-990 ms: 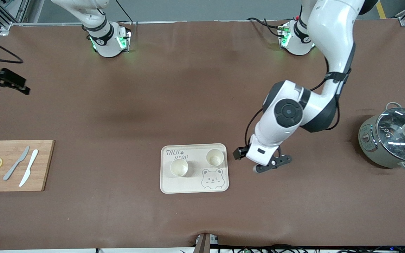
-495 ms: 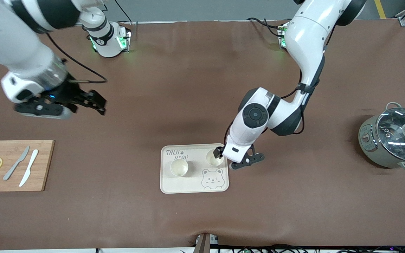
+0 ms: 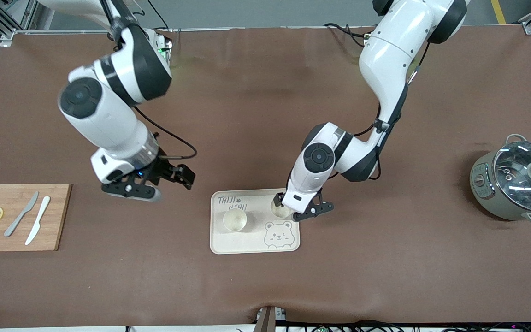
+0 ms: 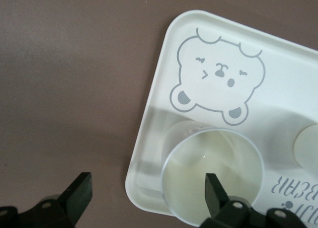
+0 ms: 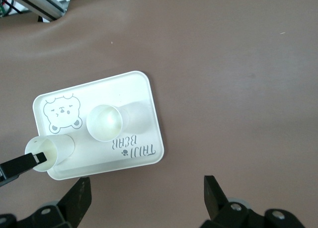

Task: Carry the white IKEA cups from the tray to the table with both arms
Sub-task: 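Reach the right gripper to the other white cup while the left gripper descends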

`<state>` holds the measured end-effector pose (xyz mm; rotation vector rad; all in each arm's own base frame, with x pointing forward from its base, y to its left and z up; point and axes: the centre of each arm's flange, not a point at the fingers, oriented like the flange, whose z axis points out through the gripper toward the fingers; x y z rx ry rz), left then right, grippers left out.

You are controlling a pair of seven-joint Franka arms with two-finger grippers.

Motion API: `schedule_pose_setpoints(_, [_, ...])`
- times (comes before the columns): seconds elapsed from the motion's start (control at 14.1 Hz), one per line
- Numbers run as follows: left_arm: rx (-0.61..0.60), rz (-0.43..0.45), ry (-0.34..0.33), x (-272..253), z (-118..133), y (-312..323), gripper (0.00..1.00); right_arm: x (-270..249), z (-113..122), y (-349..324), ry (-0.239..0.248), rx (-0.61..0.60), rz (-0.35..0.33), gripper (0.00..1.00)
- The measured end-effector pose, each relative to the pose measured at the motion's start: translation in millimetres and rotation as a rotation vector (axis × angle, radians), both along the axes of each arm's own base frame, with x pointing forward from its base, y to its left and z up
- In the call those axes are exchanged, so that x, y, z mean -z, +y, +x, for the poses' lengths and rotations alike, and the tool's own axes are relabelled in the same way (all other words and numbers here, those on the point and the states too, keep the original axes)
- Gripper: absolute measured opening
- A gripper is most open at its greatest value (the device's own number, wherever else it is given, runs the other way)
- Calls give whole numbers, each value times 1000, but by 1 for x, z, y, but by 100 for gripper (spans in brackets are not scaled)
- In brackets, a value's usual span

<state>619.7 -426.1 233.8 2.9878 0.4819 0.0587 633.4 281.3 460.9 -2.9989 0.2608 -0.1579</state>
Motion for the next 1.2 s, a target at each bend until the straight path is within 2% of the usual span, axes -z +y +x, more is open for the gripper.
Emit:
schedule_pose_setpoints(0.28, [-37,-11,-6,8,-2,-5,100,49,16,25,-19,-17,15,100])
schedule_pose_setpoints(0.35, [-45,-12,-5,8,-2,-6,95,61,18,30,-23,-19,18,100])
schedule_pose_setpoints(0.42, [-51,-12,-3,8,-3,-6,95,75,21,33,-28,-21,21,100])
schedule_pose_setpoints(0.49, [-57,-12,-1,9,-4,-8,89,89,23,37,-32,-23,24,100])
schedule_pose_setpoints(0.71, [-67,-12,0,10,-6,-11,54,131,26,49,-46,-40,17,100])
schedule_pose_setpoints(0.92, [-77,-12,-4,9,-4,-9,24,158,29,51,-48,-41,16,100])
schedule_pose_setpoints(0.99, [-78,-12,-5,8,-3,-9,24,165,30,51,-49,-40,17,100])
schedule_pose_setpoints(1.2, [-81,-13,-10,6,-1,-8,3,187,30,57,-55,-45,21,100])
